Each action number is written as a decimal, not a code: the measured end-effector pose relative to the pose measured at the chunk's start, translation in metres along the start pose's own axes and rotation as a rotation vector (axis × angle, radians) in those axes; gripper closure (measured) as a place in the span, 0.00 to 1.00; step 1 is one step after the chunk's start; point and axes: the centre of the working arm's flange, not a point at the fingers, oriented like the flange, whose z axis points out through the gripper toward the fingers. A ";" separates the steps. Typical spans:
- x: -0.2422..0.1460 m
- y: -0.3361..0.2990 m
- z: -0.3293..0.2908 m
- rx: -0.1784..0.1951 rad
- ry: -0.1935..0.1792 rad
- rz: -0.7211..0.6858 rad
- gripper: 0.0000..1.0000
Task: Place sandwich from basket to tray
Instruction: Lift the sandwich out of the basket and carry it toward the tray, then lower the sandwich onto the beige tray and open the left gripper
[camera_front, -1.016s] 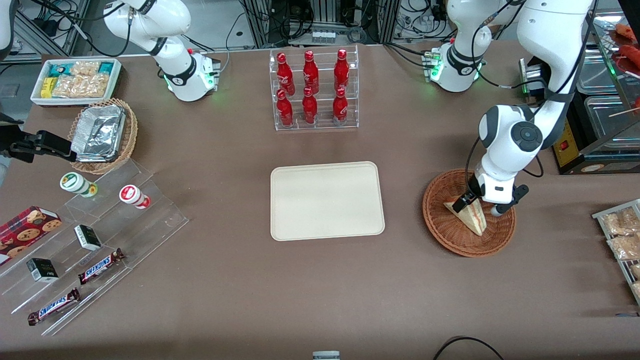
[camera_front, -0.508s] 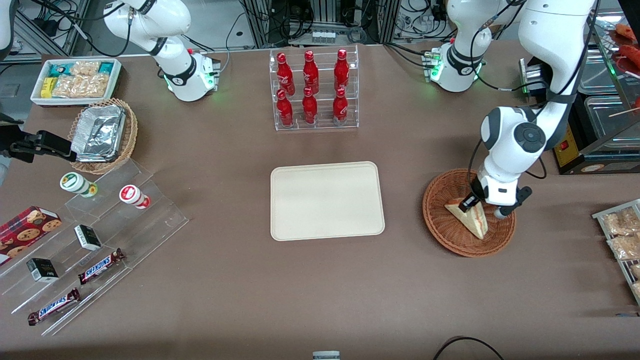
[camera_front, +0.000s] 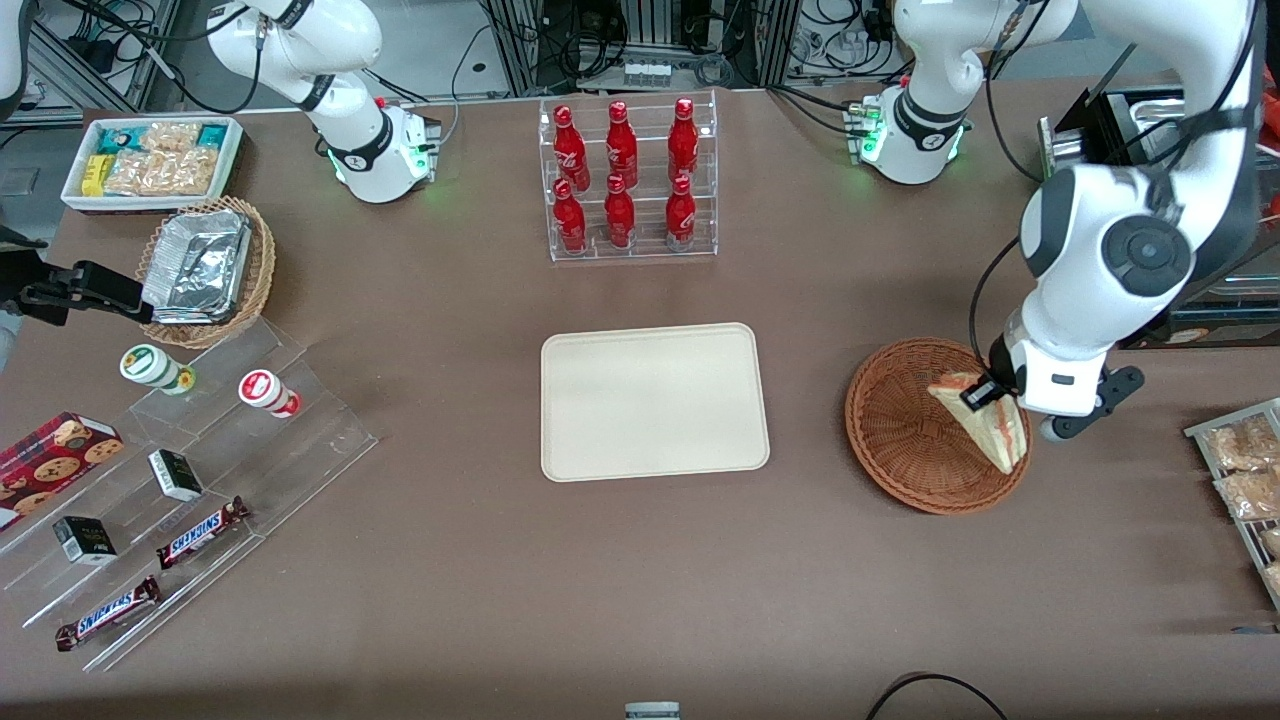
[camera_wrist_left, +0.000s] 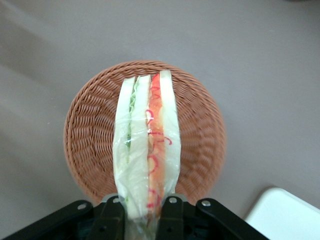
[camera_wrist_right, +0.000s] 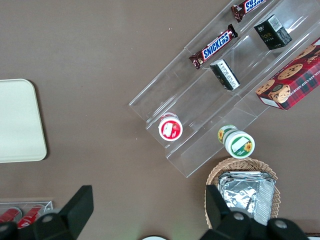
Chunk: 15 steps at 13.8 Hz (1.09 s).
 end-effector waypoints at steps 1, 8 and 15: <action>-0.008 0.015 -0.020 -0.001 0.002 0.027 0.82; -0.137 0.149 -0.002 0.015 -0.046 0.315 0.82; -0.238 0.263 0.078 0.018 -0.084 0.467 0.82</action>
